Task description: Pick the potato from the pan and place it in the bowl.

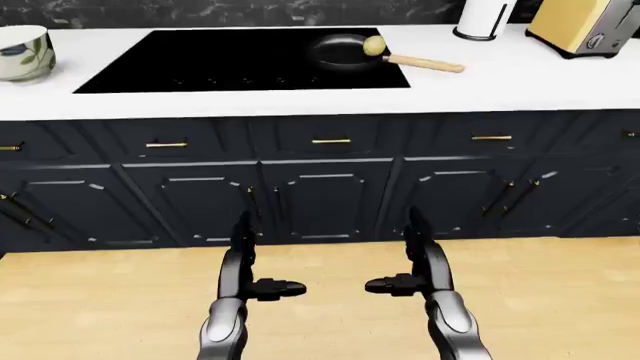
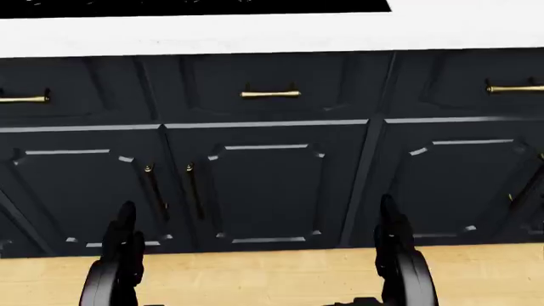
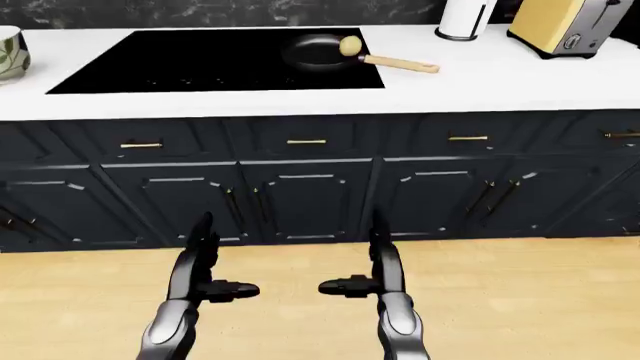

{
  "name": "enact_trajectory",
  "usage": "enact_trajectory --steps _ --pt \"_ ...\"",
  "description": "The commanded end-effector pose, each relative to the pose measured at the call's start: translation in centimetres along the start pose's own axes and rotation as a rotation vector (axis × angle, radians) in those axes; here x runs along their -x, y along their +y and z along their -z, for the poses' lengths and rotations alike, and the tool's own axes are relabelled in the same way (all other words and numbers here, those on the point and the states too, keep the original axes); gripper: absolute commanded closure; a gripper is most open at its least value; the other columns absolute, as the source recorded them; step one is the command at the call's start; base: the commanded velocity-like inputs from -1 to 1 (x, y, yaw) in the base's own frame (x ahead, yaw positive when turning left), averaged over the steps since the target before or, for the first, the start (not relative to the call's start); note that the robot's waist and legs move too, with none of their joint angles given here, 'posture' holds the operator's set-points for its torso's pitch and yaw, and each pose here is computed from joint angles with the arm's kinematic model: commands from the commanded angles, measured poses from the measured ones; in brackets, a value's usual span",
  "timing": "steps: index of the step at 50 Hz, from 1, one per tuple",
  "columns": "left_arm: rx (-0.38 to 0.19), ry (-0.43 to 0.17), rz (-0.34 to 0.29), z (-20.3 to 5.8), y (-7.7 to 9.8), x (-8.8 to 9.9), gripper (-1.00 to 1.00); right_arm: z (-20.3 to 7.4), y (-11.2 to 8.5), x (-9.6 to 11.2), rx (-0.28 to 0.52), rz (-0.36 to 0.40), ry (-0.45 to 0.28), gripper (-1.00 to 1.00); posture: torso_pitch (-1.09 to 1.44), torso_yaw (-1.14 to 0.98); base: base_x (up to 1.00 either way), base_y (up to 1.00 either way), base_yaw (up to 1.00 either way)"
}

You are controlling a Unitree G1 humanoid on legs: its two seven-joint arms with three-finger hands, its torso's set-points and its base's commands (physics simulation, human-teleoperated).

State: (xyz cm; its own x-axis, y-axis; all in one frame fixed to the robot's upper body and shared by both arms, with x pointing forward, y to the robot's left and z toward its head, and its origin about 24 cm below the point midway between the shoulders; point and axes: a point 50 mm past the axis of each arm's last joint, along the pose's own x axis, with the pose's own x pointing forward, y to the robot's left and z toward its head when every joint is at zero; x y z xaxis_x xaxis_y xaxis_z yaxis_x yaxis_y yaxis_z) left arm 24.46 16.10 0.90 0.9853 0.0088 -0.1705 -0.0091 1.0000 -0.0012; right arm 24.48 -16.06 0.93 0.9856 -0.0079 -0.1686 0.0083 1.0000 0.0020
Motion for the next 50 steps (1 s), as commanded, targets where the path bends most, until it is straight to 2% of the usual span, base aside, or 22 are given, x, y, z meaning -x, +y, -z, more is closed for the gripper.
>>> enact_trajectory --steps 1,18,23,27,37,38,39,42,50 --pt "-0.003 -0.176 0.008 -3.3 -0.1 -0.5 -1.00 -3.3 0.2 -0.4 0.008 -0.013 -0.170 -1.00 0.00 0.00 0.00 0.00 0.00" --pt "0.009 -0.182 0.004 -3.6 0.2 -0.7 -1.00 -3.4 0.1 -0.7 0.023 -0.006 -0.180 -1.00 0.00 0.00 0.00 0.00 0.00" --pt "0.020 -0.198 -0.026 -4.7 0.7 -1.2 -1.00 -4.3 0.2 -1.1 0.035 -0.002 -0.202 -1.00 0.00 0.00 0.00 0.00 0.00" --pt "0.031 -0.207 -0.046 -5.8 1.2 -1.8 -1.00 -5.6 0.1 -1.6 0.038 0.014 -0.222 -1.00 0.00 0.00 0.00 0.00 0.00" --pt "0.025 -0.239 -0.051 -7.7 1.8 -2.9 -1.00 -8.5 0.5 -3.2 0.022 0.029 -0.237 -1.00 0.00 0.00 0.00 0.00 0.00" --pt "0.025 -0.242 -0.050 -8.0 1.8 -3.0 -1.00 -8.8 0.5 -3.4 0.029 0.035 -0.247 -1.00 0.00 0.00 0.00 0.00 0.00" --pt "0.020 -0.246 -0.055 -8.2 2.0 -3.3 -1.00 -9.5 0.5 -3.5 0.070 0.056 -0.285 -1.00 0.00 0.00 0.00 0.00 0.00" --pt "0.017 -0.260 -0.065 -9.2 2.3 -3.7 -1.00 -10.4 0.7 -3.6 0.054 0.032 -0.284 -1.00 0.00 0.00 0.00 0.00 0.00" --pt "0.012 -0.287 -0.041 -11.9 2.4 -4.5 -1.00 -13.8 0.7 -4.2 0.077 0.022 -0.298 -1.00 0.00 0.00 0.00 0.00 0.00"
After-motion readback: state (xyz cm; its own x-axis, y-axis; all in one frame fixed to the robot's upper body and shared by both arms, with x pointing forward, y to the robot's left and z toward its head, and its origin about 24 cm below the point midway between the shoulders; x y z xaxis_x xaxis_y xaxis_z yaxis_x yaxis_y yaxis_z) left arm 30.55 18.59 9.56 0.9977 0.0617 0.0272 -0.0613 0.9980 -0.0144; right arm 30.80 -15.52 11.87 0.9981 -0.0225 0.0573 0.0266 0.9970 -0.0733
